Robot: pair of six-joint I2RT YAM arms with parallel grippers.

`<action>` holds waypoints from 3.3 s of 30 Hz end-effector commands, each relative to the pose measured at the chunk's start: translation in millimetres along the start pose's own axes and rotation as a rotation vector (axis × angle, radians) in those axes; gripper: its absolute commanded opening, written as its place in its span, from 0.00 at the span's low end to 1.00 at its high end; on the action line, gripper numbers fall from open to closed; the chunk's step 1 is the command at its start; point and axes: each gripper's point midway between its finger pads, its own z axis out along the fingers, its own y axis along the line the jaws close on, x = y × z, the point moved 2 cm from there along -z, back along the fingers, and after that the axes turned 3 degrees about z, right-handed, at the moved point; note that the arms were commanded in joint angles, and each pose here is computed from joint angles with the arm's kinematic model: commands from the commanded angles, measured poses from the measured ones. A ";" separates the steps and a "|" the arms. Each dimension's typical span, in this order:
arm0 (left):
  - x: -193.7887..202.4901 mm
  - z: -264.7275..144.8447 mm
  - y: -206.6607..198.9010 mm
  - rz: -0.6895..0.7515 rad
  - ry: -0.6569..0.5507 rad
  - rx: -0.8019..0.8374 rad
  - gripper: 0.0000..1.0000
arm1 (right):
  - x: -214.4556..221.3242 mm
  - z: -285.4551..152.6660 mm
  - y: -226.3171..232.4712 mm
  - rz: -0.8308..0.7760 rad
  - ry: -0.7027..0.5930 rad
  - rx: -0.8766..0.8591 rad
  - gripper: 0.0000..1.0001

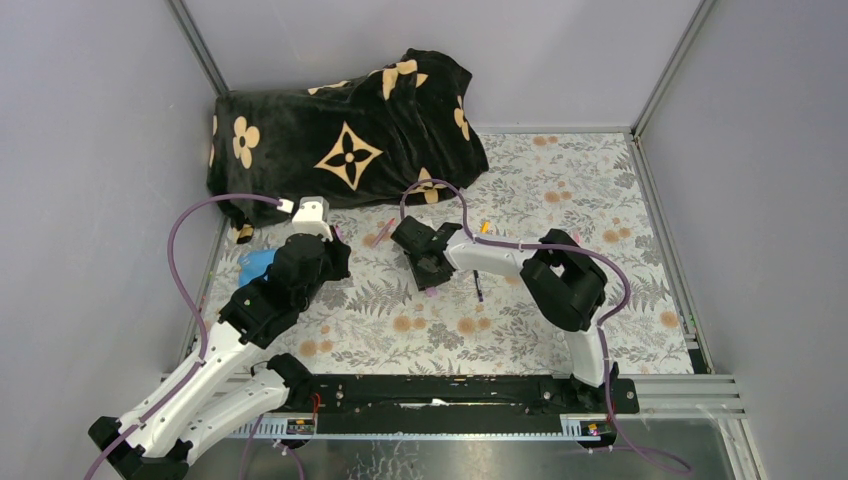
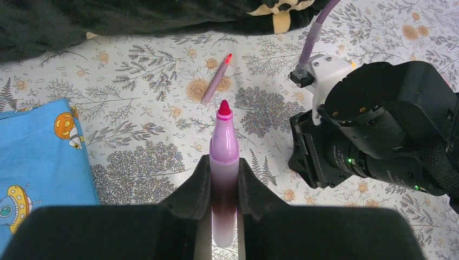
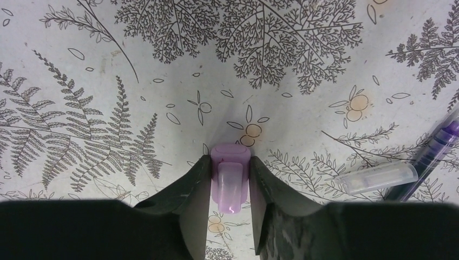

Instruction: Insert the pens into the pen caps

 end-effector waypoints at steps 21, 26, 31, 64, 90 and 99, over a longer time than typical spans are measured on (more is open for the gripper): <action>-88.3 -52.8 -70.9 -0.085 -0.256 0.450 0.00 | -81.5 -234.3 -9.8 0.234 -0.790 -0.495 0.10; -89.9 -54.3 -111.6 -0.063 -0.199 0.654 0.00 | -83.9 -288.0 -26.9 0.345 -0.996 -0.606 0.07; -79.1 -52.7 -141.7 -0.034 -0.170 0.754 0.00 | -75.5 -345.8 -47.8 0.427 -1.155 -0.713 0.07; -35.9 -23.2 -213.4 0.131 -0.034 0.814 0.00 | -76.7 -338.0 -62.0 0.504 -1.132 -0.618 0.05; -34.2 -21.4 -212.1 0.132 -0.027 0.800 0.00 | -74.6 -330.2 -45.2 0.444 -1.068 -0.668 0.05; -37.5 -21.2 -208.7 0.127 -0.039 0.779 0.00 | -71.7 -324.6 -41.9 0.425 -1.040 -0.670 0.04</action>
